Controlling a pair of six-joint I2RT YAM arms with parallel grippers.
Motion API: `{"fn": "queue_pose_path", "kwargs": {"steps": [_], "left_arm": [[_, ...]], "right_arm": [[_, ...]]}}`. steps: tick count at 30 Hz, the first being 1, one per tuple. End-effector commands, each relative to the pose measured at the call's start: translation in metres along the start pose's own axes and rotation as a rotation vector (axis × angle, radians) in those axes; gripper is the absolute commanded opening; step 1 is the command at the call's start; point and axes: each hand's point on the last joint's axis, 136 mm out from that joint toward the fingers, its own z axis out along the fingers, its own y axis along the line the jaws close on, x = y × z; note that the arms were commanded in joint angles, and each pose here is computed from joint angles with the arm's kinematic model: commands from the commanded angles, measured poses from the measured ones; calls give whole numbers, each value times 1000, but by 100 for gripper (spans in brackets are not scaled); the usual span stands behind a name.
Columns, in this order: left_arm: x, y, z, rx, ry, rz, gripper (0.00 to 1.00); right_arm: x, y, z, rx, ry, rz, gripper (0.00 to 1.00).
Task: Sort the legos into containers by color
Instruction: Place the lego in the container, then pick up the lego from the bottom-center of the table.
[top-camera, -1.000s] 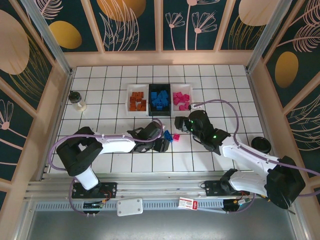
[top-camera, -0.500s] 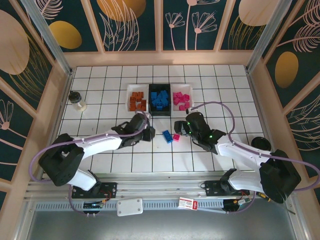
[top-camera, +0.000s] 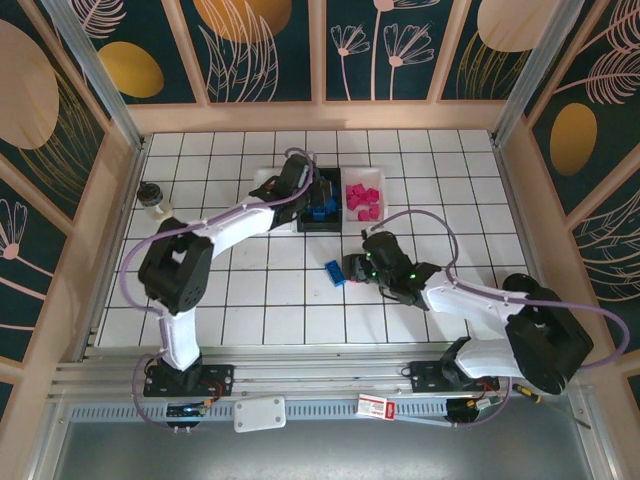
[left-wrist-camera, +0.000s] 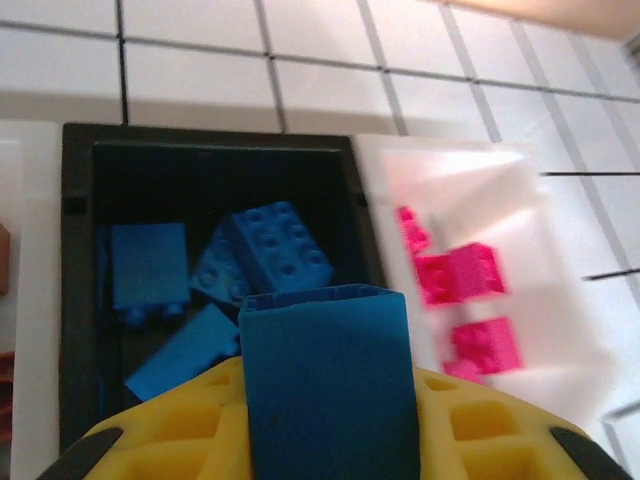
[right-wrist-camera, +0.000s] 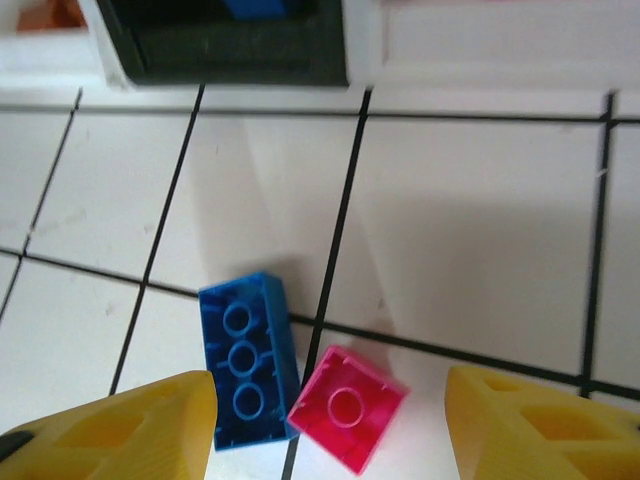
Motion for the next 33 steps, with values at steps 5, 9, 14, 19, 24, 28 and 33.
{"fn": "queue_pose_path", "kwargs": {"steps": [5,9,14,19,24,28,33], "left_arm": [[-28,-19,-2,43,-6,10,57],[-54,-39,-48,124,-82,-1,79],[-58,-43,-112,211,-156,-37,98],[-39,-20,-153,190,-197,-58,99],[-19,7,-176,119,-212,-54,98],[0,30,-183,60,-211,-60,99],[16,48,-188,10,-211,-63,99]], "right_arm": [[2,33,23,-10,50,-144,63],[1,33,40,38,71,-186,64],[8,25,56,92,117,-216,64],[17,25,66,97,161,-244,62],[23,29,73,92,190,-274,54],[26,33,78,80,208,-280,42],[-3,58,63,-15,114,-251,23]]}}
